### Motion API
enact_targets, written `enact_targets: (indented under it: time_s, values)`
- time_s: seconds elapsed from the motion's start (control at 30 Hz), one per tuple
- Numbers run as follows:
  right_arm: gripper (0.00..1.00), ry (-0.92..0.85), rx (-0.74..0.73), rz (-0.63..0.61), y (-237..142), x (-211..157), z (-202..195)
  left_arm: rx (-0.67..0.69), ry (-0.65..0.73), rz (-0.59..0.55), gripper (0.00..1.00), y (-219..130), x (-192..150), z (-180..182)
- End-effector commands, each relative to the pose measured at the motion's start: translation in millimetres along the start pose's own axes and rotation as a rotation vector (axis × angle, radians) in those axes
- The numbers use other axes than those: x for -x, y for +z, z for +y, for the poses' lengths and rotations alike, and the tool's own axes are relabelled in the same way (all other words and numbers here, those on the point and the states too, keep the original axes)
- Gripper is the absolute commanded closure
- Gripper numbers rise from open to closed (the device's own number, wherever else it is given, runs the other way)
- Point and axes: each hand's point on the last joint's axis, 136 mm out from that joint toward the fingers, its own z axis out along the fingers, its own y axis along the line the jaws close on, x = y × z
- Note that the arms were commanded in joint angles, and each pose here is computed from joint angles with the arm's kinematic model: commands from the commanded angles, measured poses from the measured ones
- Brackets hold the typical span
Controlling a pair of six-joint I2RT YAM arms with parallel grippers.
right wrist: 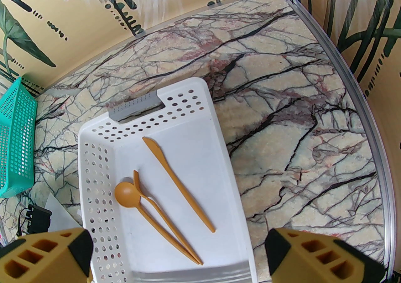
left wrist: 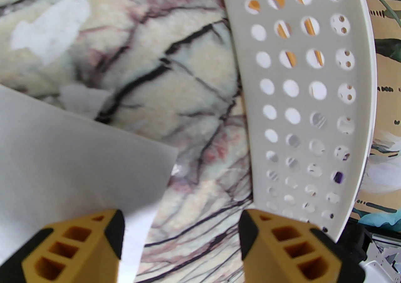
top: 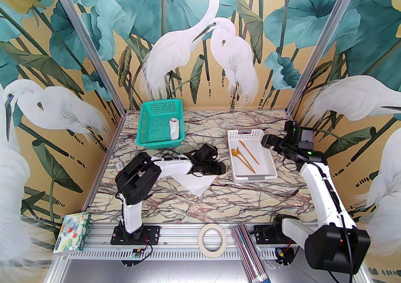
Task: Place the utensils on the paper napkin and roll it up
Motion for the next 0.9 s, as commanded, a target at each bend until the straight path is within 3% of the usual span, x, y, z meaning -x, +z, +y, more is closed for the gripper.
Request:
enact_targets:
  time_s: [0.0, 0.33, 0.73, 0.87]
  values:
    - [0.01, -0.013, -0.007, 0.022, 5.0, -7.4, -2.7, -0.01, -0.008, 0.047, 0.34, 10.6, -9.5, -3.9]
    - [0.01, -0.02, -0.006, 0.045, 11.4, -10.0, -4.0, -0.049, 0.026, 0.056, 0.38, 13.6, -9.0, -20.0]
    - [0.01, -0.057, 0.021, 0.114, 16.5, -10.4, 5.1, -0.079, 0.115, -0.02, 0.34, -21.9, 8.6, -43.1]
    - [0.05, -0.102, 0.013, 0.173, 24.9, -15.6, 11.6, -0.071, 0.134, -0.076, 0.34, -38.5, 18.4, -47.9]
